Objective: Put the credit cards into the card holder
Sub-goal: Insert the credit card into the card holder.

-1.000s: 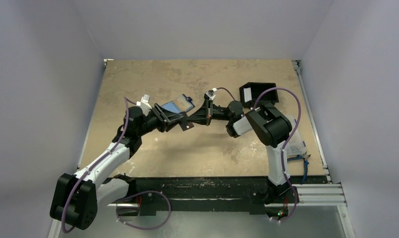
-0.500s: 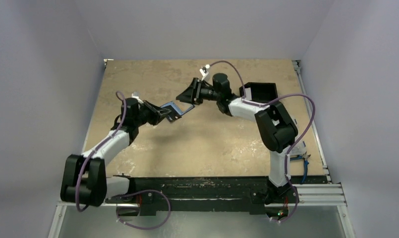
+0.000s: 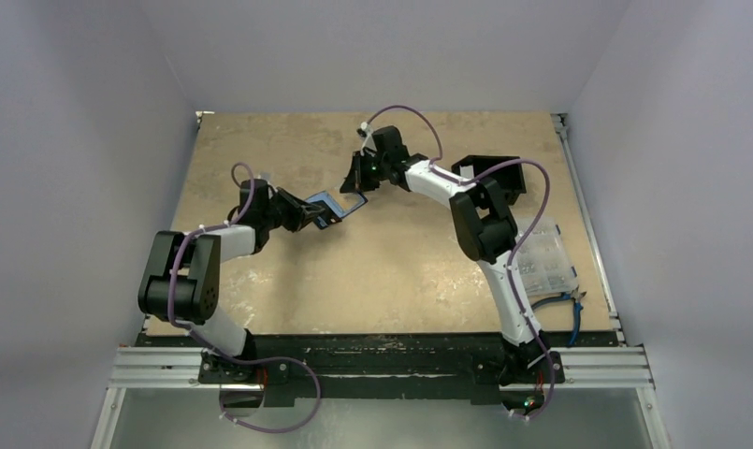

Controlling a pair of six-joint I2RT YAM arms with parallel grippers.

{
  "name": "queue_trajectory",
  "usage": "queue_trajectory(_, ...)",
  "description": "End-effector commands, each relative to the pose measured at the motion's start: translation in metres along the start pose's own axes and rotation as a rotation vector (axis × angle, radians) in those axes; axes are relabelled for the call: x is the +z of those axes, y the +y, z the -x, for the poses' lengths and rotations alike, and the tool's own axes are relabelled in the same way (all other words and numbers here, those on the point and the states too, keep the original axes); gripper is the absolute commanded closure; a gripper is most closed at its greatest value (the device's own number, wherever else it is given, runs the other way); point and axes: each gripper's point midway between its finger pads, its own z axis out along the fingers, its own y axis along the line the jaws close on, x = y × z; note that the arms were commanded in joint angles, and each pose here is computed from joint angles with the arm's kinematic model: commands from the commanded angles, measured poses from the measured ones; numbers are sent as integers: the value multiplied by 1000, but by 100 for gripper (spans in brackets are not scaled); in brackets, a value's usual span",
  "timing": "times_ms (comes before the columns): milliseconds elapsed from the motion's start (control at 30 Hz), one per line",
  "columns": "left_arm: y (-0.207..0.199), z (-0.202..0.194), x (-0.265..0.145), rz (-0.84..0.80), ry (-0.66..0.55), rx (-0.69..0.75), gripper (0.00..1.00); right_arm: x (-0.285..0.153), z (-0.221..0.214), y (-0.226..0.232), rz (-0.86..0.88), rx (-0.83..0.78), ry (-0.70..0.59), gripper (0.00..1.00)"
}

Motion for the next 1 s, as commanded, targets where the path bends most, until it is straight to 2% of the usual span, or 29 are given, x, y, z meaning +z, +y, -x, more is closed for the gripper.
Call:
queue_trajectory(0, -20, 11, 6, -112, -30, 100, 100, -1, 13, 2, -43, -98, 4, 100)
queue_trajectory(233, -14, 9, 13, -164, -30, 125, 100, 11, 4, -19, -88, -109, 28, 100)
queue_trajectory(467, -3, 10, 22, -145, -27, 135, 100, 14, 0, -31, -123, -112, 32, 100)
queue_trajectory(967, 1, 13, 41, -183, -8, 108, 100, 19, -4, -35, -124, -109, 49, 100)
